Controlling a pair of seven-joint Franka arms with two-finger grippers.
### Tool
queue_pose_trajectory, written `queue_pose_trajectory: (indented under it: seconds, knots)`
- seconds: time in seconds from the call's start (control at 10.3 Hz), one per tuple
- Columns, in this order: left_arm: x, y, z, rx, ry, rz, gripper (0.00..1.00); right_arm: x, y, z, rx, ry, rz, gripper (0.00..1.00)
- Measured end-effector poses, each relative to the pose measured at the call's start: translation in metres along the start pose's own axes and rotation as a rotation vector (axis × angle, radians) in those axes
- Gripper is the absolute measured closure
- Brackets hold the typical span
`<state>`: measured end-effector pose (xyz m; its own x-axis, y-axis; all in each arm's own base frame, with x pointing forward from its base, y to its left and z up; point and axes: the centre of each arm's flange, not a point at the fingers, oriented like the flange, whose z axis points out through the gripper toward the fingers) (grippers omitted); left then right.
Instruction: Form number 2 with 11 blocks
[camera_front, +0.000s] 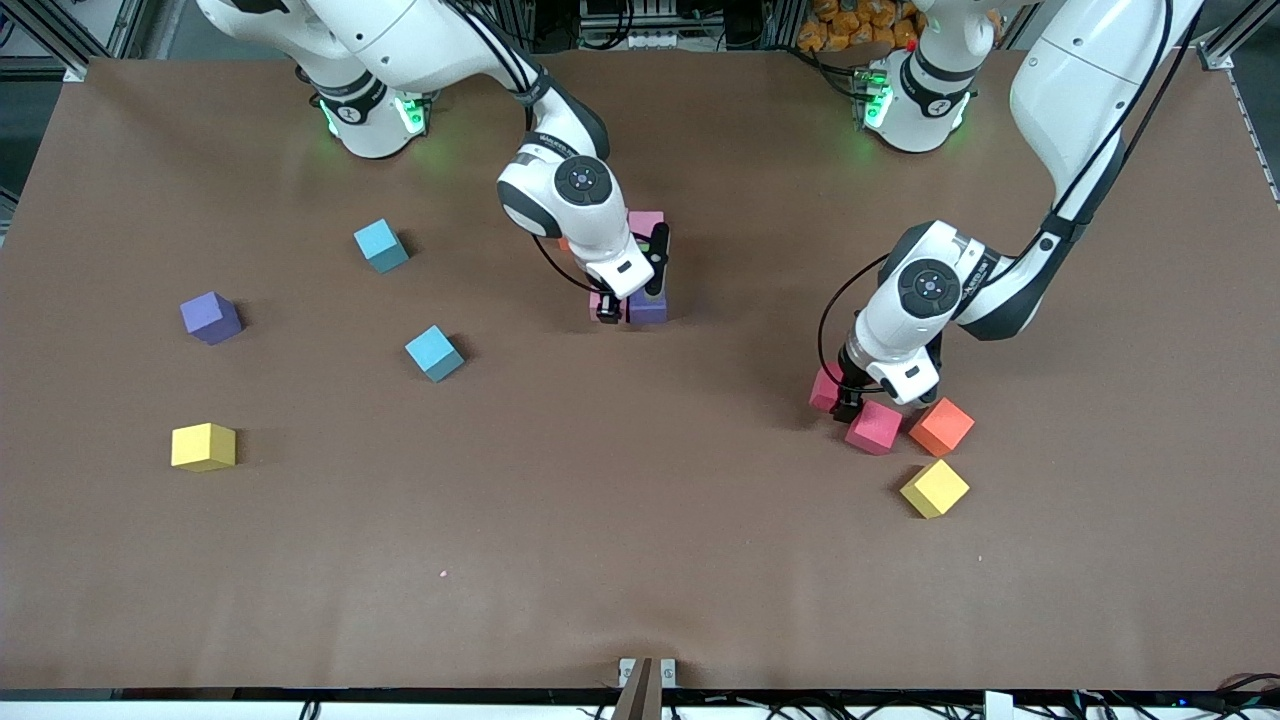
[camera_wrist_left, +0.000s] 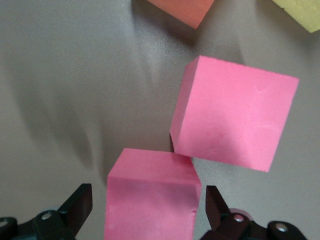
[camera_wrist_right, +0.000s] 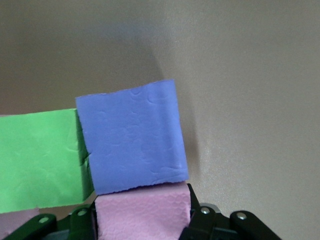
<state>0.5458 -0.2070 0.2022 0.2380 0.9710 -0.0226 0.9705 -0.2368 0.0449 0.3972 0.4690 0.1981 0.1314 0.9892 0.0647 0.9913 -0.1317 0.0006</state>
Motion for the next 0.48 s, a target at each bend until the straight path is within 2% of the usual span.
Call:
queue_pose_trajectory:
  seconds: [0.29,0.39,0.48]
  knots:
    - [0.0001,0.0001,0.0003,0.000,0.000,0.000,0.01,0.0010,0.0007,-0.0009,-0.003,0.005,0.000,0.40]
    - [0.0006,0.0010,-0.0003,-0.002,0.000,-0.001,0.09,0.0013,0.0010,-0.0013,-0.003,0.006,0.000,0.40]
    - [0.0018,0.0025,-0.0011,-0.004,0.000,-0.003,0.26,0.0014,0.0010,-0.0014,-0.003,0.006,0.000,0.40]
